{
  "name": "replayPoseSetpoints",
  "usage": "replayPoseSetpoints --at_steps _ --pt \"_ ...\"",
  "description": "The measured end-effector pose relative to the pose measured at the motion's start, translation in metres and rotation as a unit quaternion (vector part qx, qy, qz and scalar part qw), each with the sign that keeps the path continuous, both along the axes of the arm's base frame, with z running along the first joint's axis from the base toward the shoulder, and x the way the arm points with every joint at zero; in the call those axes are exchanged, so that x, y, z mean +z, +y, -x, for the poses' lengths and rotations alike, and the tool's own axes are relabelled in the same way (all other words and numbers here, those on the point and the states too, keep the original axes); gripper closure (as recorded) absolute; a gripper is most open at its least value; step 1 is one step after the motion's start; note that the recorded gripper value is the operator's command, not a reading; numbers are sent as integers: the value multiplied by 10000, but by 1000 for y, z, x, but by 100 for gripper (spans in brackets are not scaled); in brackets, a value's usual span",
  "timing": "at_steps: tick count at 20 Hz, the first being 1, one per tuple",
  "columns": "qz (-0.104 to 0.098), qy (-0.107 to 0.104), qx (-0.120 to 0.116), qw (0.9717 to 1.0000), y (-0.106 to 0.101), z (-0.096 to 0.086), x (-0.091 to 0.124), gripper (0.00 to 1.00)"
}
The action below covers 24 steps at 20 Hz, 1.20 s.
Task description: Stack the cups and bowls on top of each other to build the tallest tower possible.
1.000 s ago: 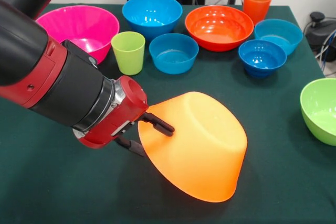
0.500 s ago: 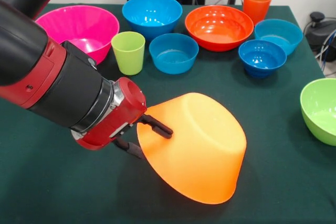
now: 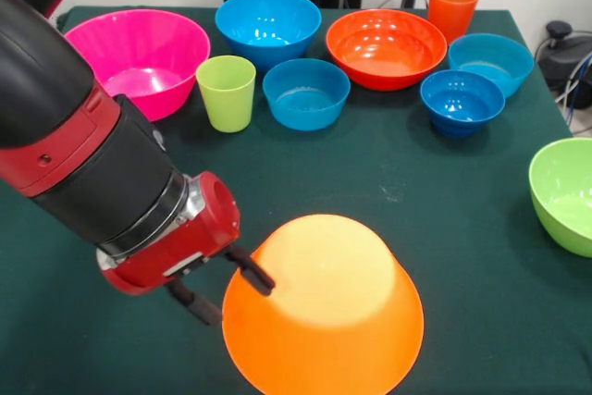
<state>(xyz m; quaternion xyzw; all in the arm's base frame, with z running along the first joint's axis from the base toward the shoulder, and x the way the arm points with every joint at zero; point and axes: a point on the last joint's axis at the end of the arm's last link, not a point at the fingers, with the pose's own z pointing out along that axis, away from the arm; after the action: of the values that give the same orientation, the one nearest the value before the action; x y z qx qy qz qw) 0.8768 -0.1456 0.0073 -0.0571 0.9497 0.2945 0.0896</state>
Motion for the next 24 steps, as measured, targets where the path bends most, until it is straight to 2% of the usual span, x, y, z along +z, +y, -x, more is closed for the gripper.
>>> replayPoseSetpoints --at_steps 2,12,16,19,22,23,24 --pt "133 -32 -52 9999 -5 0 -4 0" --pt "260 108 -21 9996 -10 8 -17 0" --pt "309 136 108 9994 -7 15 -16 0" --pt "454 -7 396 9982 1 26 1 0" --pt "611 -173 623 9960 10 38 33 0" --pt "685 -253 689 9949 16 46 59 0" --pt "738 -276 700 9944 20 51 77 0"
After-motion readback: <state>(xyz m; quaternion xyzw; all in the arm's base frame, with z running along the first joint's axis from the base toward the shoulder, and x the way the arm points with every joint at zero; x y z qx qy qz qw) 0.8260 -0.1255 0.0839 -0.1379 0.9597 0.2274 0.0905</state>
